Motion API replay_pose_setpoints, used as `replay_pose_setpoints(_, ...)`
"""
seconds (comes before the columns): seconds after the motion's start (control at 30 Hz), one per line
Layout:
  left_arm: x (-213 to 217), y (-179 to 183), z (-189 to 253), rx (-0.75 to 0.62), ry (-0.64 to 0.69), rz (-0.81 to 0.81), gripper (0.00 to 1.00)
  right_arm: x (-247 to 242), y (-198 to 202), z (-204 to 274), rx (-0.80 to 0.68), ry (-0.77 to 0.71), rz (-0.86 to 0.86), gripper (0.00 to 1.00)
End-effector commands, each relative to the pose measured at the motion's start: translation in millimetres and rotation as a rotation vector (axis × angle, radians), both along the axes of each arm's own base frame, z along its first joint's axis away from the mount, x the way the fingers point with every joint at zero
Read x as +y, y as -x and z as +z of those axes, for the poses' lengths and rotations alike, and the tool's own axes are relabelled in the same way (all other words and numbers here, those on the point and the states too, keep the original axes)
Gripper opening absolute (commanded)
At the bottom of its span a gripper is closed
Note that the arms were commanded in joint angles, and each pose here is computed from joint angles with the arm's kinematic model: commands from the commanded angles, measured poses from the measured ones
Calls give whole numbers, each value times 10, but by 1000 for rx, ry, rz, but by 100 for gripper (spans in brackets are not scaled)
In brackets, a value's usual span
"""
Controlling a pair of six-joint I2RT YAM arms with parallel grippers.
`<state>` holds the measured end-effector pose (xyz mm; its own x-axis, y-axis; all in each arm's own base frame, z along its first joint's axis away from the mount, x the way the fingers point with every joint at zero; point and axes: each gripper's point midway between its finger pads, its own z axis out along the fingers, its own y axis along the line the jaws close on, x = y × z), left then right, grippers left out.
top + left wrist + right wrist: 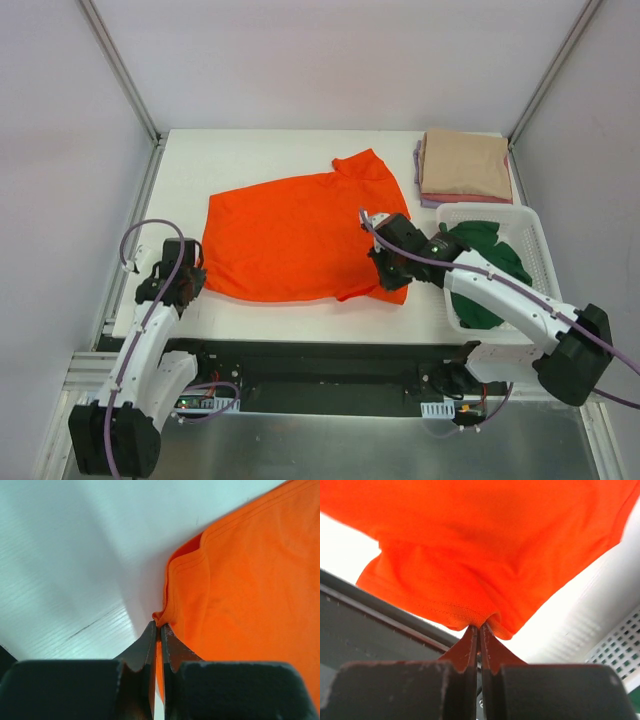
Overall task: Fold and stack the t-shirts
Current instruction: Fold the flattened tshirt in 1/3 of the way
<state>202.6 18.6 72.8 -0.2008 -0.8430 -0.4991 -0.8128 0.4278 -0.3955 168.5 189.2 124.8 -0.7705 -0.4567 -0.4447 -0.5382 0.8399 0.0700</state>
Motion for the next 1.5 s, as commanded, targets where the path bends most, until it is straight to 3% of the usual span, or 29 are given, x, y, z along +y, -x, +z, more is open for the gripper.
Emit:
replay_pose_setpoints(0.0,41,-244,153,-15,3,44,0,27,-498,180,-103,10,-62,0)
replay_pose_setpoints(0.6,110,-1087,220,109,-68,20,0,42,-1788,142,-170,97,-145,0)
replay_pose_setpoints(0.93,157,-1259,68,172,-88,35,0,8,-2282,13,-183,156,-179,2)
replay_pose_setpoints(1.17,169,-1386,-7,202,-83,30,0,6,-2745,-224,-235,217,-153,9)
replay_pose_setpoints(1.2,154,-1388,-25,209,-77,21,7,25,-2808,-234,-240,218,-156,14)
replay_pose_setpoints(1.23,144,-1404,-13,207,-75,12,22,15,-2870,-253,-246,223,-156,18)
replay_pose_setpoints(1.3,199,-1402,35,199,-71,12,60,47,-2988,-246,-276,213,-160,38)
replay_pose_setpoints(1.33,212,-1398,70,190,-75,9,67,21,-3003,-222,-283,226,-172,56)
replay_pose_setpoints(1.47,229,-1229,222,149,-99,-13,99,-157,-2758,-135,-297,218,-307,87)
